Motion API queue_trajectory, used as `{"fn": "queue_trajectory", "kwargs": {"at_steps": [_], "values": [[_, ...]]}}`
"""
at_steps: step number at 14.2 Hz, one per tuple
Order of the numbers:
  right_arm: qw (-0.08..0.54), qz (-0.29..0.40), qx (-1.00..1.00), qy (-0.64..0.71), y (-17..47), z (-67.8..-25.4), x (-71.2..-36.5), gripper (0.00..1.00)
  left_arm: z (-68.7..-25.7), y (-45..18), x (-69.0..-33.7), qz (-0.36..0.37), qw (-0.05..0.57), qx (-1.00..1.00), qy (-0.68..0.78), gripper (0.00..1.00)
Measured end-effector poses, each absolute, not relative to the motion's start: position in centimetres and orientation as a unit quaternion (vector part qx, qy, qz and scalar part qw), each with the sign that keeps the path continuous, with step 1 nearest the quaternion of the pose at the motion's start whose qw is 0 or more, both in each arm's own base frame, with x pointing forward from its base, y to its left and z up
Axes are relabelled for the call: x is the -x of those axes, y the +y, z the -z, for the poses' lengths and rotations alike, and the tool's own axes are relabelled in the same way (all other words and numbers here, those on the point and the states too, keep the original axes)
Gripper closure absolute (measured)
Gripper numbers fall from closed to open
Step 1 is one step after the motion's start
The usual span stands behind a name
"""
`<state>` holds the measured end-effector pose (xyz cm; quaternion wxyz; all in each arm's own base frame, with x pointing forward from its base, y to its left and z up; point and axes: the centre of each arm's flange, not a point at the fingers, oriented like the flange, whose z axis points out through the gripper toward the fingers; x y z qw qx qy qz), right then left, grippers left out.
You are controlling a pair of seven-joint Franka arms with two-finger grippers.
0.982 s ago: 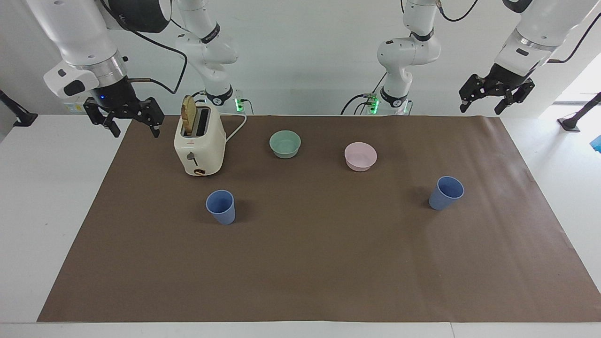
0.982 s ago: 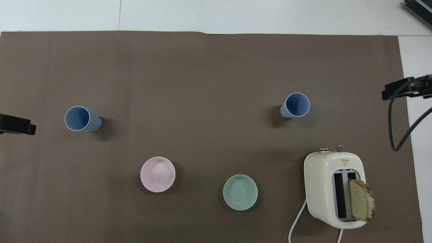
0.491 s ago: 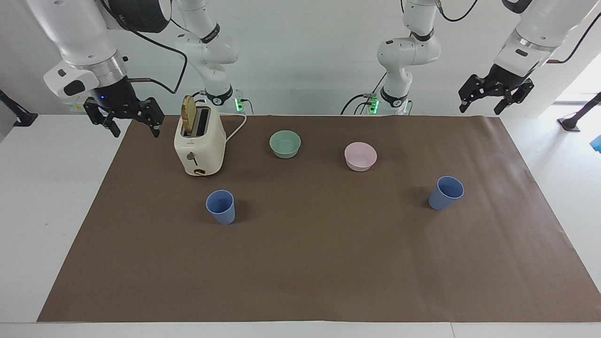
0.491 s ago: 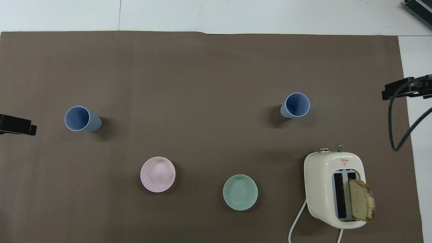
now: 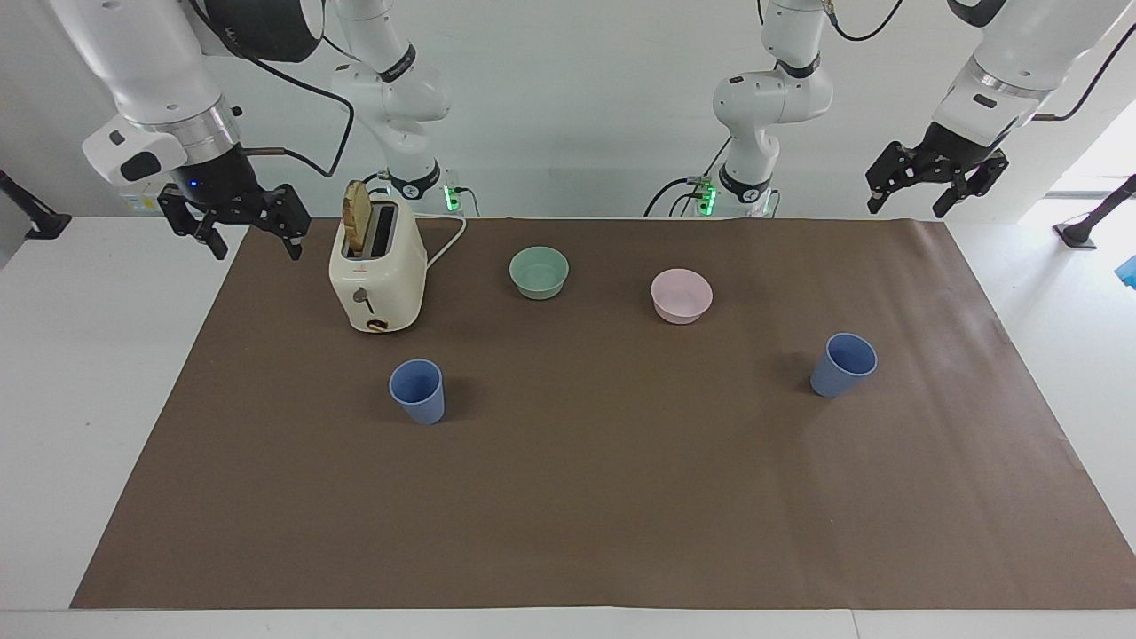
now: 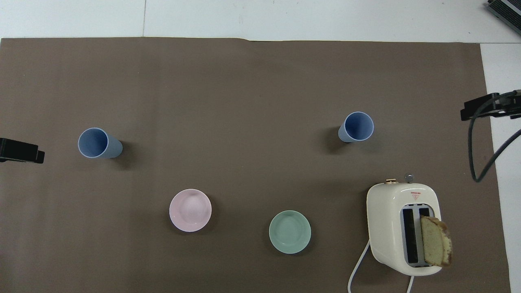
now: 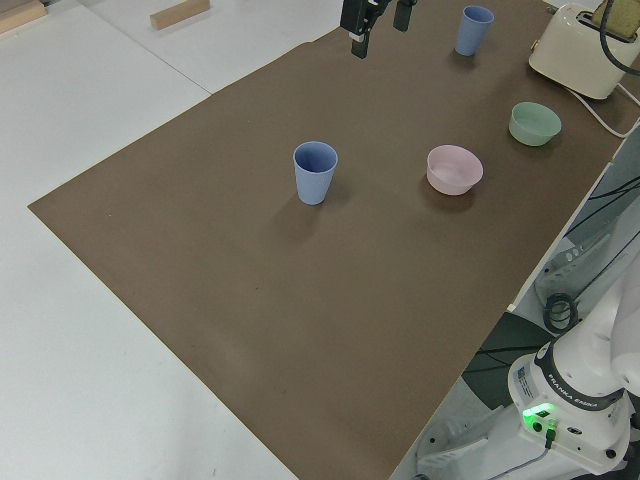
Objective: Stack blue cups with both arms
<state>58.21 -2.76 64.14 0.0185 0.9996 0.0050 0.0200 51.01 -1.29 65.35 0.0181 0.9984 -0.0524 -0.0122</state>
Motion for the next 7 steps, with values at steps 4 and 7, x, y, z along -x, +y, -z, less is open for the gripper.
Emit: {"fn": "queue_trajectory", "kwargs": {"at_steps": [4, 7], "values": [[0.019, -0.020, -1.000, 0.005, -2.76, -64.16, -58.21, 0.00, -65.38, -1.29, -50.99, 0.012, 0.018, -0.998, -0.052, 0.00], [0.019, -0.020, -1.000, 0.005, -2.76, -64.16, -58.20, 0.00, -65.53, -1.21, -51.16, 0.003, 0.018, -0.999, -0.051, 0.00]]}}
